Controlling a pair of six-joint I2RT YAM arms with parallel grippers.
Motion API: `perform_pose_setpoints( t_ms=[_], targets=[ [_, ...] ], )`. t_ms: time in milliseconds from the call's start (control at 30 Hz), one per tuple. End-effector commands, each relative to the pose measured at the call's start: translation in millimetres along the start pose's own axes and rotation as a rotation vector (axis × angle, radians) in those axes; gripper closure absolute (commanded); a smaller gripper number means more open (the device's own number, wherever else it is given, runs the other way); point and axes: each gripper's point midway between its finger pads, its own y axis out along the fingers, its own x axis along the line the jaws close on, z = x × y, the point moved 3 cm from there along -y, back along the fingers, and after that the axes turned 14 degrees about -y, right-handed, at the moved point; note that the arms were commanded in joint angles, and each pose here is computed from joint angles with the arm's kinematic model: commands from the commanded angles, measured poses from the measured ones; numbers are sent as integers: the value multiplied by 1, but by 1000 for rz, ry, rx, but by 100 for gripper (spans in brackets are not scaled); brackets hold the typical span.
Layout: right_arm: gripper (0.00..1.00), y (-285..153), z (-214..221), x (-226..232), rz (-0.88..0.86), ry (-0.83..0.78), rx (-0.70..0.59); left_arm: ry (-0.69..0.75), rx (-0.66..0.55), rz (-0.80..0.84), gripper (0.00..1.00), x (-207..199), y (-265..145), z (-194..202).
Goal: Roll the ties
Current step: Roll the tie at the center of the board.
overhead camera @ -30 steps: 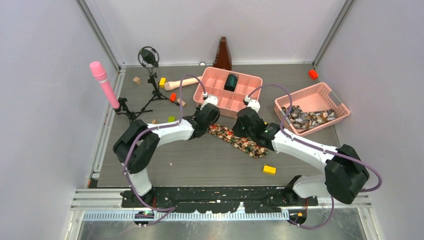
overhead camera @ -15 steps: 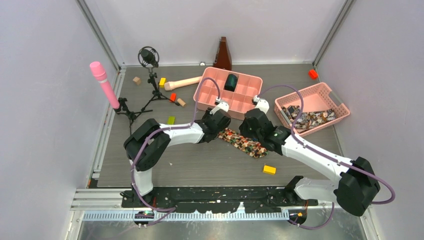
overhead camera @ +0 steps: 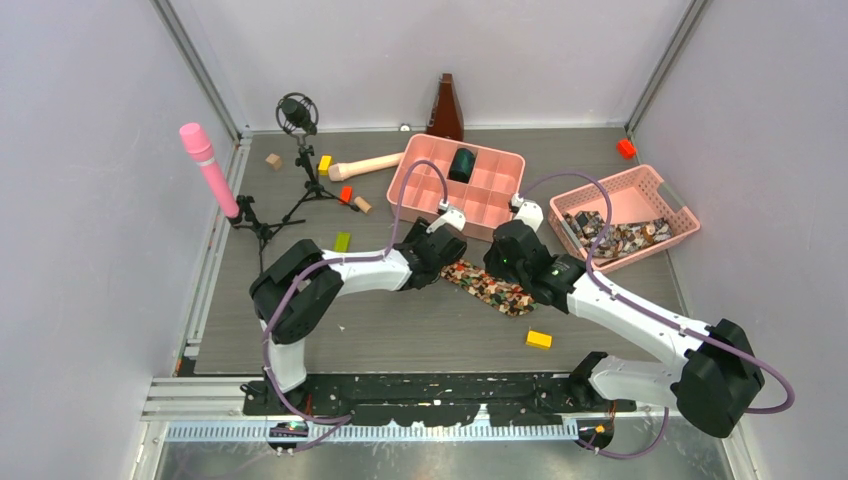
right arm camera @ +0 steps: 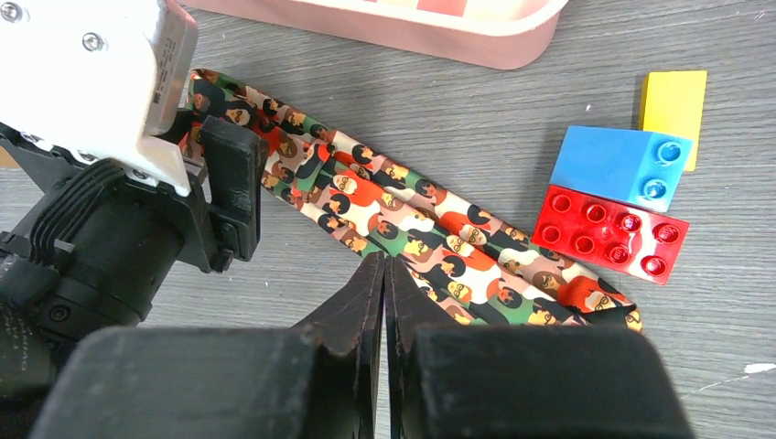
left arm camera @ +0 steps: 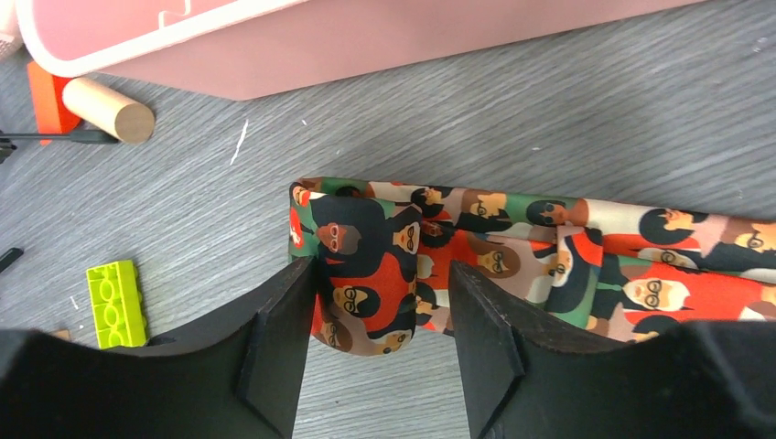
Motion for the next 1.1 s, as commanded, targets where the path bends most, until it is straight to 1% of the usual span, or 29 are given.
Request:
perform_pose_setpoints(
  t_ms=[0, 433, 567, 633, 767, 1067],
  targets=[
    [91, -3, -11, -3, 17, 15, -46, -16, 1, 80, 43, -15, -8, -8],
    [90, -2, -9, -5, 24, 16, -40, -29, 34, 196, 42, -31, -17, -10],
    [90, -1, -9, -5, 24, 18, -40, -39, 41, 189, 46, -30, -16, -9],
    [90, -1, -9, -5, 24, 18, -40, -48, 39, 188, 44, -30, -18, -11],
    [87, 1, -12, -5, 27, 25, -50, -69, 23, 180, 37, -24, -23, -20],
    [86, 19, -22, 13, -17, 55, -58, -134, -44, 196, 32, -6, -45, -55]
  ],
)
